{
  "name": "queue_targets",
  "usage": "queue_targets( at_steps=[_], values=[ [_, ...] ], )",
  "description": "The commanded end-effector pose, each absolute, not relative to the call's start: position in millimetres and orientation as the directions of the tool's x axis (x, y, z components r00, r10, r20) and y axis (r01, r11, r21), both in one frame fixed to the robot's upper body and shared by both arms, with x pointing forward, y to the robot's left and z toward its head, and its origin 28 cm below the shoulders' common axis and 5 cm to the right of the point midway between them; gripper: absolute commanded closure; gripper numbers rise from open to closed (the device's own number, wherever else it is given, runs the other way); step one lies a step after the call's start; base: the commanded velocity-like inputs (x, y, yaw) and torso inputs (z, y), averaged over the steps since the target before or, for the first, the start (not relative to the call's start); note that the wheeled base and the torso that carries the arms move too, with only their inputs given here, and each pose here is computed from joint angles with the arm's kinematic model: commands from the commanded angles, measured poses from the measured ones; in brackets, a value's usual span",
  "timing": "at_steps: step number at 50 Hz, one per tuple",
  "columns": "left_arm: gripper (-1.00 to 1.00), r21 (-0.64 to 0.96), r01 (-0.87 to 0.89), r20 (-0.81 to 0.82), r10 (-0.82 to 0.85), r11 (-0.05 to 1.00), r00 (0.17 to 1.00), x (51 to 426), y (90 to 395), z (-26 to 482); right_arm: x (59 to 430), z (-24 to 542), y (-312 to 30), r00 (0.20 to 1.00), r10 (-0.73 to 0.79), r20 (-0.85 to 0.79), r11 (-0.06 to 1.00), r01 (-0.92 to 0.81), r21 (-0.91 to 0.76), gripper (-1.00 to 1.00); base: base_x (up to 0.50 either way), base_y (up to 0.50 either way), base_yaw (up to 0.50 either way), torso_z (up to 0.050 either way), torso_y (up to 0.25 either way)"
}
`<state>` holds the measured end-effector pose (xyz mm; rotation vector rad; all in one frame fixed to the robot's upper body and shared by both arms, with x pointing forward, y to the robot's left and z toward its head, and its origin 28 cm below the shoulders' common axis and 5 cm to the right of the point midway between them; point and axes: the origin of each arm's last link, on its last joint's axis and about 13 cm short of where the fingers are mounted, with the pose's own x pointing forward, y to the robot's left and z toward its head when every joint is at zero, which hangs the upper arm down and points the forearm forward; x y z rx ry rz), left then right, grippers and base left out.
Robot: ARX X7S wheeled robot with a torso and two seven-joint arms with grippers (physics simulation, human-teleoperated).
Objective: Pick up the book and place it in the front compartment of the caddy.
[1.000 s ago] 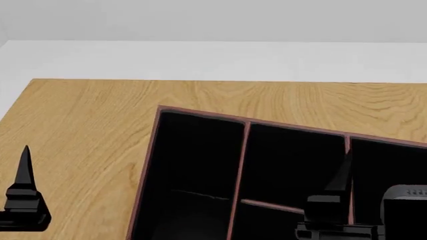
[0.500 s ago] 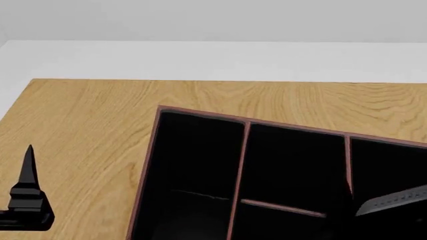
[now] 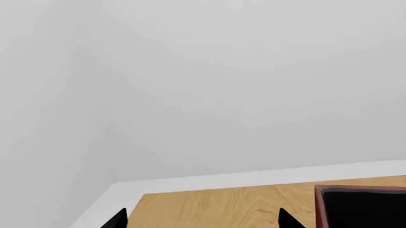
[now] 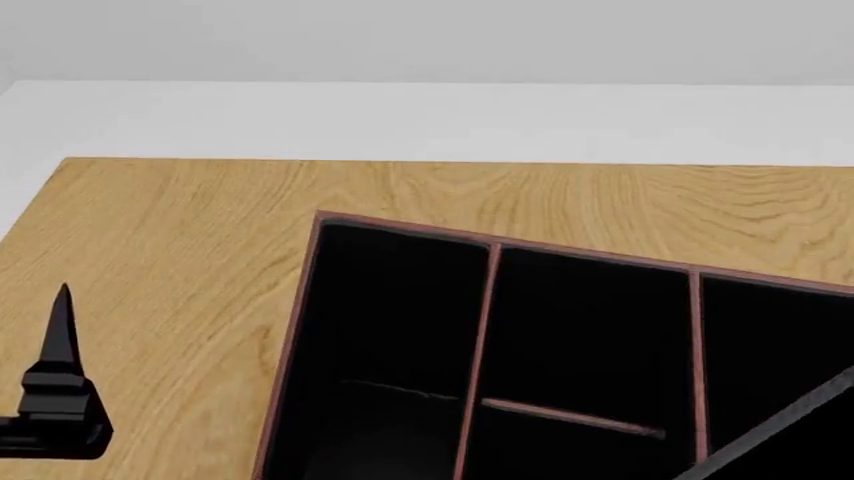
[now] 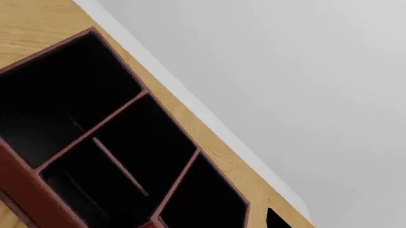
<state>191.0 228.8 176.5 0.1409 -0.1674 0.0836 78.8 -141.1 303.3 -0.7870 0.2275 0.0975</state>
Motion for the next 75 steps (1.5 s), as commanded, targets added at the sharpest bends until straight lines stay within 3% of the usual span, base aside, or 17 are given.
queue_targets(
  at_steps=[1,34,75],
  values=[
    [-1.00,0.131,-0.082,0.179,0.058,0.988,0.982,189.6,226.5,180.7,67.0,315.2,-140.4,0.946,0.000,-0.324,0.620,-0.254,-0.742,-1.00,0.00,0.00,0.00,0.000,0.000],
    [-1.00,0.130,-0.084,0.174,0.060,0.988,0.983,190.4,226.8,176.9,52.8,320.7,-132.8,0.778,0.058,-0.625,0.373,-0.598,-0.710,-1.00,0.00,0.00,0.00,0.000,0.000],
    [-1.00,0.134,-0.092,0.178,0.068,0.987,0.982,189.1,228.0,177.3,74.6,274.2,-135.8,0.570,0.128,-0.812,0.298,-0.803,-0.516,-1.00,0.00,0.00,0.00,0.000,0.000]
  ],
)
